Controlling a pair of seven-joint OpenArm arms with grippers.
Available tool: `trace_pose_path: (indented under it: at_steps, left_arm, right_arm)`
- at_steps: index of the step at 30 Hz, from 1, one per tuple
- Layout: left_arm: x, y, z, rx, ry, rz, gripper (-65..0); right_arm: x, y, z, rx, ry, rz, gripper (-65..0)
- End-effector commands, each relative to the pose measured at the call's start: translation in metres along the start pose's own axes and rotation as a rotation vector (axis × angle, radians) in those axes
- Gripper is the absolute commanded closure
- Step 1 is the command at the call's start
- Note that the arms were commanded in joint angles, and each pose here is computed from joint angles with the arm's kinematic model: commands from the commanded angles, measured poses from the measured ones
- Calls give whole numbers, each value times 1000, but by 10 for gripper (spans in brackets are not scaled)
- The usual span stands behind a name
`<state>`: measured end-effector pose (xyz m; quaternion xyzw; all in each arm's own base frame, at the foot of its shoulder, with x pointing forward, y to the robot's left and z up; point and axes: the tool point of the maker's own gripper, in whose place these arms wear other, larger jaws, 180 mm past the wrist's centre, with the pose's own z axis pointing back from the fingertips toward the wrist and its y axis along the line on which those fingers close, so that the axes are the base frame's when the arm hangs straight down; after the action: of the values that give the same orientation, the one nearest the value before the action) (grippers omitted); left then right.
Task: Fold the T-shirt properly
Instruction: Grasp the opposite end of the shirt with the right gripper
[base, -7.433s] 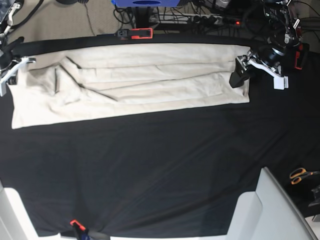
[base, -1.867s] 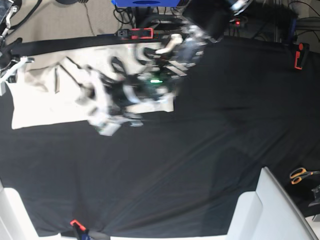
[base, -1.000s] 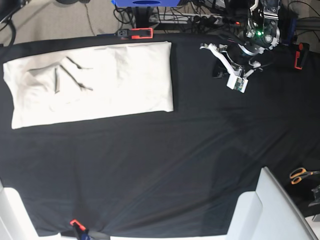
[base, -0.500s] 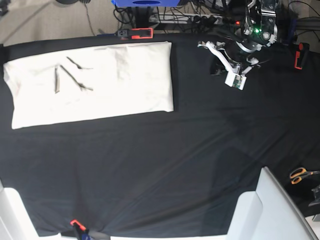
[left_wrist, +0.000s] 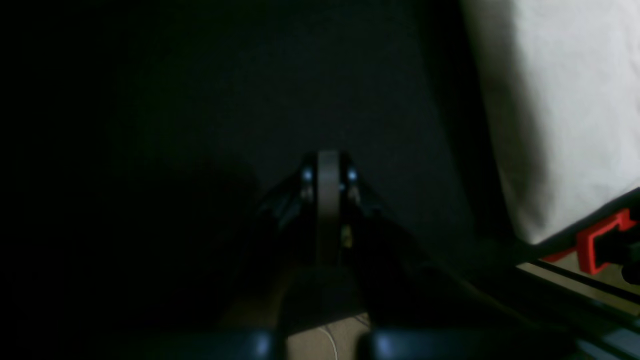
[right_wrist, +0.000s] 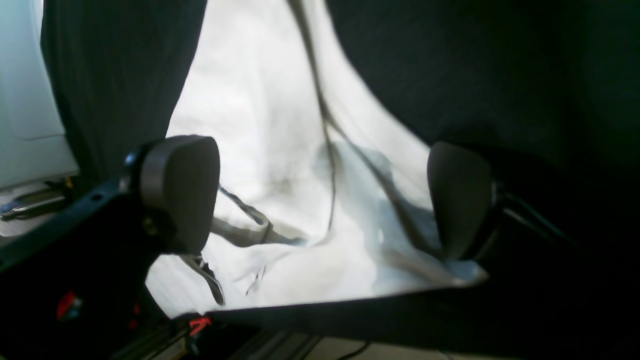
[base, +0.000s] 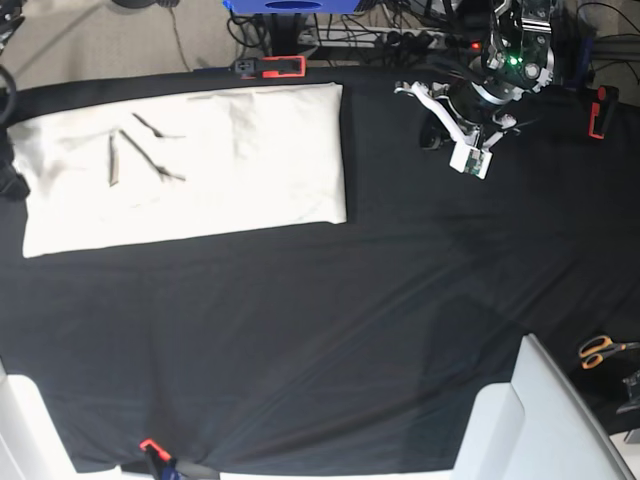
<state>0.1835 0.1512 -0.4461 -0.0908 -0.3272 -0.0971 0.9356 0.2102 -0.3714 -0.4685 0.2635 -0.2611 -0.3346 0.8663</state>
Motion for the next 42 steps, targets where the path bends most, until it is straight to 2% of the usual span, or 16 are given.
trace_pose_path:
  at_steps: [1,8,12,19,24,28,32,42]
  left_arm:
    - [6,2,3,2,-25,-8,0]
    - [6,2,3,3,-25,-9,0]
    - [4,4,1,5,-18,-5,0]
    - [-6,5,-1,6,7,6,0]
    - [-7,5,-1,6,9,6,0]
    - [-5,5,-1,6,5,4,0]
    - [-4,6,-2,7,3,4,0]
    - [-4,6,-2,7,3,5,0]
  right_arm:
    - [20,-4,11,-12,-48,18,-605]
    - [27,-13,12,-45,-74,34,-602]
    - [26,-12,17,-46,-20,45,-600]
    - [58,-9,29,-66,-124,101,-600]
    - [54,-23,27,-76,-156,40,-605]
    - [44,-26,23,-73,-134,17,-602]
    - [28,-20,8,-73,-66,52,-602]
    - [3,-14,-7,-62,19,66,-600]
